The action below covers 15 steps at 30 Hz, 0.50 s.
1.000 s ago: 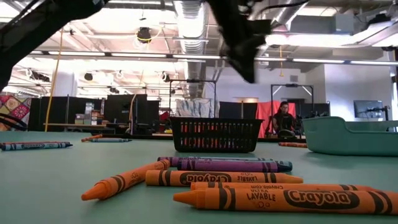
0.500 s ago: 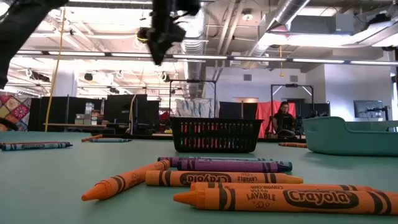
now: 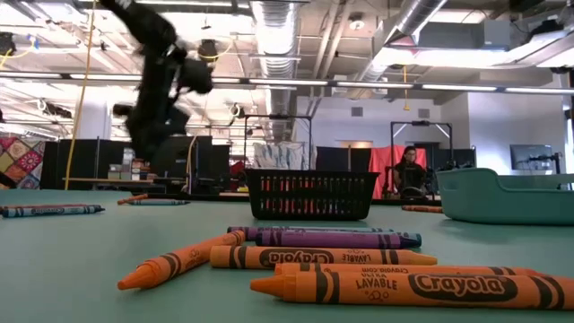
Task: Sort crayons
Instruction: Put the orange crayon into the orange bin
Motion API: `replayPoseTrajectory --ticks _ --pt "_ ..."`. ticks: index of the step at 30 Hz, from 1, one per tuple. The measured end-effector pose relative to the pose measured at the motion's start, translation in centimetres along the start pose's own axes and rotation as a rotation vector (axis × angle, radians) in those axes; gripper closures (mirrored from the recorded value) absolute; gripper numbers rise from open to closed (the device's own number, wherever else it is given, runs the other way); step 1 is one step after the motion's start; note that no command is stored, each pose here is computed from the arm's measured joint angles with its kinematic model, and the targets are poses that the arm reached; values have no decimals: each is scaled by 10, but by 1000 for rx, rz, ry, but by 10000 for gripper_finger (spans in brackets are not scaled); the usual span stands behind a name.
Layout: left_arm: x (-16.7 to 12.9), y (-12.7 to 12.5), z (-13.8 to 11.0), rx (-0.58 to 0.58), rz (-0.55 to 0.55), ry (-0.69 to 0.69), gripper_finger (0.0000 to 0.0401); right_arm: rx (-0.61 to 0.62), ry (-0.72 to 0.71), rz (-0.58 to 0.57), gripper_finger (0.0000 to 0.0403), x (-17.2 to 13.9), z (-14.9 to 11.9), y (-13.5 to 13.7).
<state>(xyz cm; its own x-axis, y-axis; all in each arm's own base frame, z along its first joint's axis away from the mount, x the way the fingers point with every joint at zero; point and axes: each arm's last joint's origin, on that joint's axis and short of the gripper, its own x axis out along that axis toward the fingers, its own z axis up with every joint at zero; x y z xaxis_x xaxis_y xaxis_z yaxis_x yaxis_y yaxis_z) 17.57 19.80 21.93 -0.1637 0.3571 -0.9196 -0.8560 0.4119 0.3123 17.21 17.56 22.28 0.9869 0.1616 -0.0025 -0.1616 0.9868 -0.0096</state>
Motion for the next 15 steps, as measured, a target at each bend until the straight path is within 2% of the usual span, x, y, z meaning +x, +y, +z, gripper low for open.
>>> replayPoseTrajectory --ticks 7,15 --pt "51 -2 -30 -11 -7 23 272 -30 8 -63 322 9 -1 -13" --pt "63 -7 -32 -45 -84 -40 272 -60 48 -115 322 16 -5 -24"
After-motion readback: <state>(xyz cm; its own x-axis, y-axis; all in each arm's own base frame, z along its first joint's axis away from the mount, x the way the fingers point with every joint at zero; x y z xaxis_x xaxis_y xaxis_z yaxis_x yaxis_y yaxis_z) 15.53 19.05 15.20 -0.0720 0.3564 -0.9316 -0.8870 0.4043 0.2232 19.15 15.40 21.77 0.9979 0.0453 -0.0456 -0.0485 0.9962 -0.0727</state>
